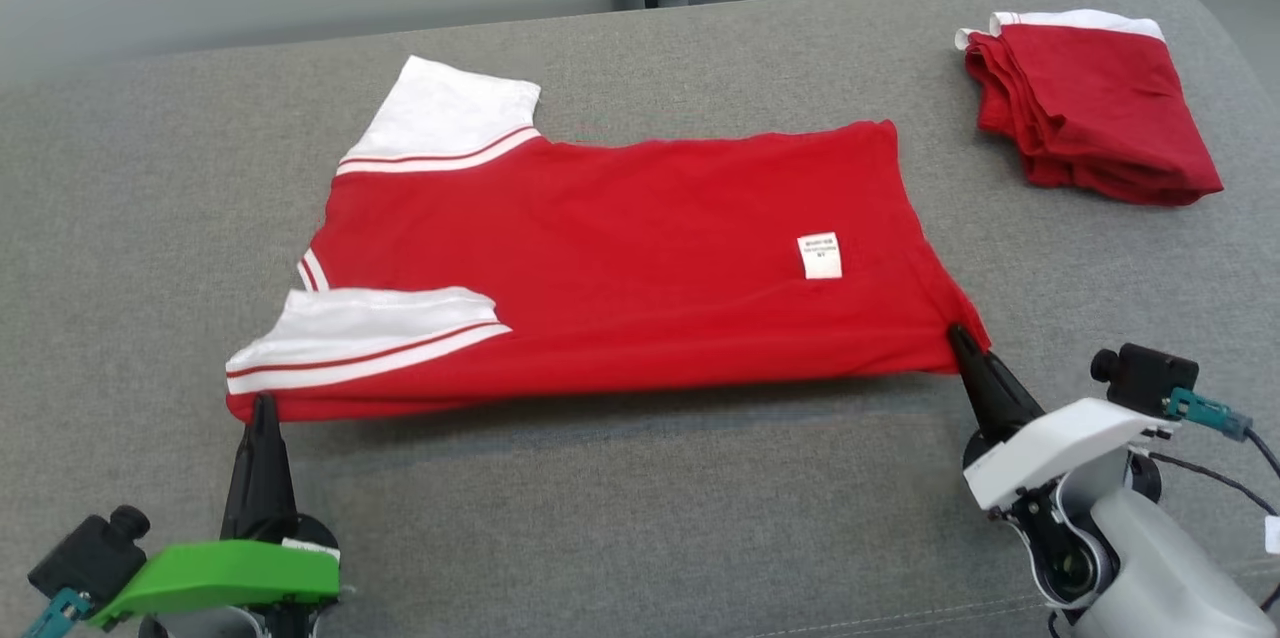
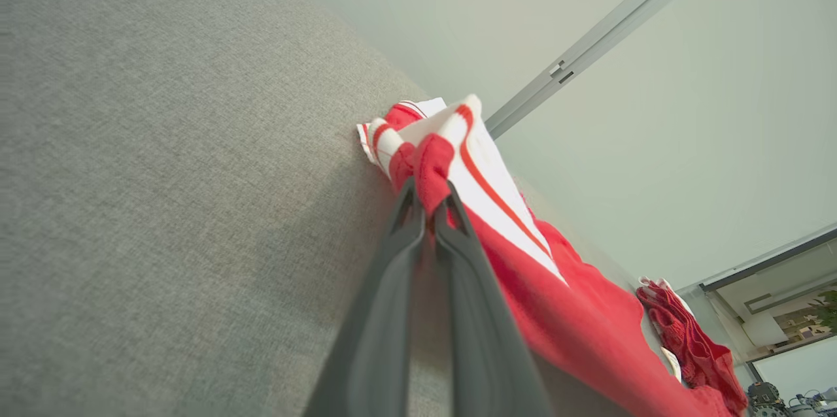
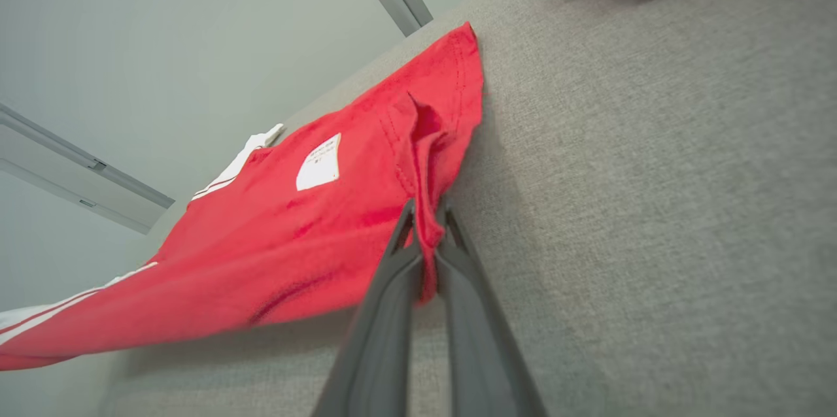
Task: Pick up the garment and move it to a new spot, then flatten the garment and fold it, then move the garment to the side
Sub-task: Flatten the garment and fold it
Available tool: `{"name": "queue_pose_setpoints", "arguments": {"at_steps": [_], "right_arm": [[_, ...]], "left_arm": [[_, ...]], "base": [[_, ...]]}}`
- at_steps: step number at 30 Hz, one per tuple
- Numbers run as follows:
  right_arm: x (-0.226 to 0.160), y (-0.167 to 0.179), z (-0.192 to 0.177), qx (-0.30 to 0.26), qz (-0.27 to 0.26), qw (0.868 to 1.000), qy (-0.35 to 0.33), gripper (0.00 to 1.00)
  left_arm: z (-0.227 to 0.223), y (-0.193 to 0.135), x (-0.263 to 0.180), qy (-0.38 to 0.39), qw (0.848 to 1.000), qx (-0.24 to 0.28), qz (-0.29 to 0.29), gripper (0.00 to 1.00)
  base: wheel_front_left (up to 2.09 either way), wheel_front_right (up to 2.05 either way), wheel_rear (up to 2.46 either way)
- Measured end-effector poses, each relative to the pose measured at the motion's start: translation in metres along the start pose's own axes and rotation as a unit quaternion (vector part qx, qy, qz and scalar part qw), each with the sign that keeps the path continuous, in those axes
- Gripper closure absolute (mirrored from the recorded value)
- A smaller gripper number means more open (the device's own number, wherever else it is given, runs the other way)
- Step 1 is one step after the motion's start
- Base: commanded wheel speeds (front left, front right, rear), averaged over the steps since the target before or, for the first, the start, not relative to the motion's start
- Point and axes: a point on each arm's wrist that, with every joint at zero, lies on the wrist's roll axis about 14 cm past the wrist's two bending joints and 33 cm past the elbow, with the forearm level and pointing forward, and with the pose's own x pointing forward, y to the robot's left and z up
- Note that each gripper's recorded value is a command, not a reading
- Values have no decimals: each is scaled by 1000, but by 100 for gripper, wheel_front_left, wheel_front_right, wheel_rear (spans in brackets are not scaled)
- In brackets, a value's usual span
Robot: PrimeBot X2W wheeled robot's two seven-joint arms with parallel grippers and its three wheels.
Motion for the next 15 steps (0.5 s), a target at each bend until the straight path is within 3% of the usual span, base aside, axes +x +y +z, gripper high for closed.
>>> {"name": "queue_pose_setpoints", "arguments": {"at_steps": [5,15], "right_arm": [[-25,-18,-15,-3,-20,1000,20,100],[-37,-17,-26,19,-20,999,34,100]], "left_arm": [[-10,12,-21,18,1000,7,23,100],[-29,15,-36,52,997,40,30,100]], "base": [[0,0,0],[0,0,0]]}}
